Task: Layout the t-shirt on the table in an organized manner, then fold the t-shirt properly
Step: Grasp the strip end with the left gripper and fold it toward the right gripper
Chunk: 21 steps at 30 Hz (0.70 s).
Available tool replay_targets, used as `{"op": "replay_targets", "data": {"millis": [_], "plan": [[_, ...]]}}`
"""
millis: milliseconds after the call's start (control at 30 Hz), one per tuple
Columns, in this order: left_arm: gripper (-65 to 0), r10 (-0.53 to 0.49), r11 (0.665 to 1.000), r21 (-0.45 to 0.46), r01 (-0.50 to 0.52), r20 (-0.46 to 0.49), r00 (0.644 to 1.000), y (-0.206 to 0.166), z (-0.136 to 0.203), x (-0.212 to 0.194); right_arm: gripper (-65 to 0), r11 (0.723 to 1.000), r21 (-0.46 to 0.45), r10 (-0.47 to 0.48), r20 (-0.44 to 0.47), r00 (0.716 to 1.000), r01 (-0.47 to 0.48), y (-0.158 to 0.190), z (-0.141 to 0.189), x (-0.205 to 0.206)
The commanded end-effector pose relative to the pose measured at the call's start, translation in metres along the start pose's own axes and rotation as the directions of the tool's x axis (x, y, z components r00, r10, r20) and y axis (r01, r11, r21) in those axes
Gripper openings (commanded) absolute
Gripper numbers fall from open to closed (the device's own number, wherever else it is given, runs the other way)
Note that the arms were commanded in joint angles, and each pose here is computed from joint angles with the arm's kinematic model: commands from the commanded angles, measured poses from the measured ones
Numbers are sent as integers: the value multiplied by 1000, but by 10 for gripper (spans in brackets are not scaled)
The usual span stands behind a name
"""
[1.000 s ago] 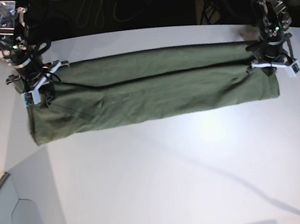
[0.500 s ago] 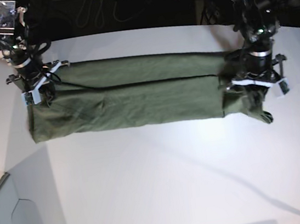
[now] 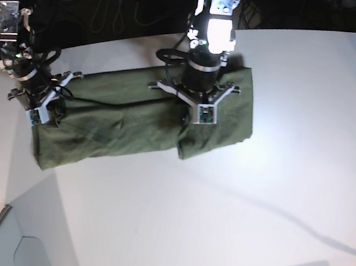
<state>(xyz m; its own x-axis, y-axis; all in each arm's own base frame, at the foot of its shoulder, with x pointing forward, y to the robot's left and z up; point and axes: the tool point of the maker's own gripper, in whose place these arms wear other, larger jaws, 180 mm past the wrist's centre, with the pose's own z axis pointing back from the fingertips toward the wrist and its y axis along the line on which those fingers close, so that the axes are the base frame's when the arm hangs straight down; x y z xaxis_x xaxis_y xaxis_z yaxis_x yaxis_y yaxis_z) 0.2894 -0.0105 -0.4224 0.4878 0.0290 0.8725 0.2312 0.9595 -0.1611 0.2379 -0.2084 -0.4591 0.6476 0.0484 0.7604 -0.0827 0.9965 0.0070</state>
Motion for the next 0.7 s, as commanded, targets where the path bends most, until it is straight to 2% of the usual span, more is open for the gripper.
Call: {"op": "replay_targets", "data": {"millis": [0, 400, 667], "plan": [[-649, 0, 1000, -23, 1, 40, 999, -10, -3, 12, -650, 1000, -12, 2, 44, 999, -2, -5, 1, 13], [-649, -78, 981, -178, 79, 12, 997, -68, -21, 4, -650, 1000, -13, 4, 45, 999, -3, -6, 1, 13], [-649, -97, 977, -193, 94, -6, 995, -72, -26, -2, -650, 1000, -12, 3, 46, 999, -2, -5, 1, 13]]}}
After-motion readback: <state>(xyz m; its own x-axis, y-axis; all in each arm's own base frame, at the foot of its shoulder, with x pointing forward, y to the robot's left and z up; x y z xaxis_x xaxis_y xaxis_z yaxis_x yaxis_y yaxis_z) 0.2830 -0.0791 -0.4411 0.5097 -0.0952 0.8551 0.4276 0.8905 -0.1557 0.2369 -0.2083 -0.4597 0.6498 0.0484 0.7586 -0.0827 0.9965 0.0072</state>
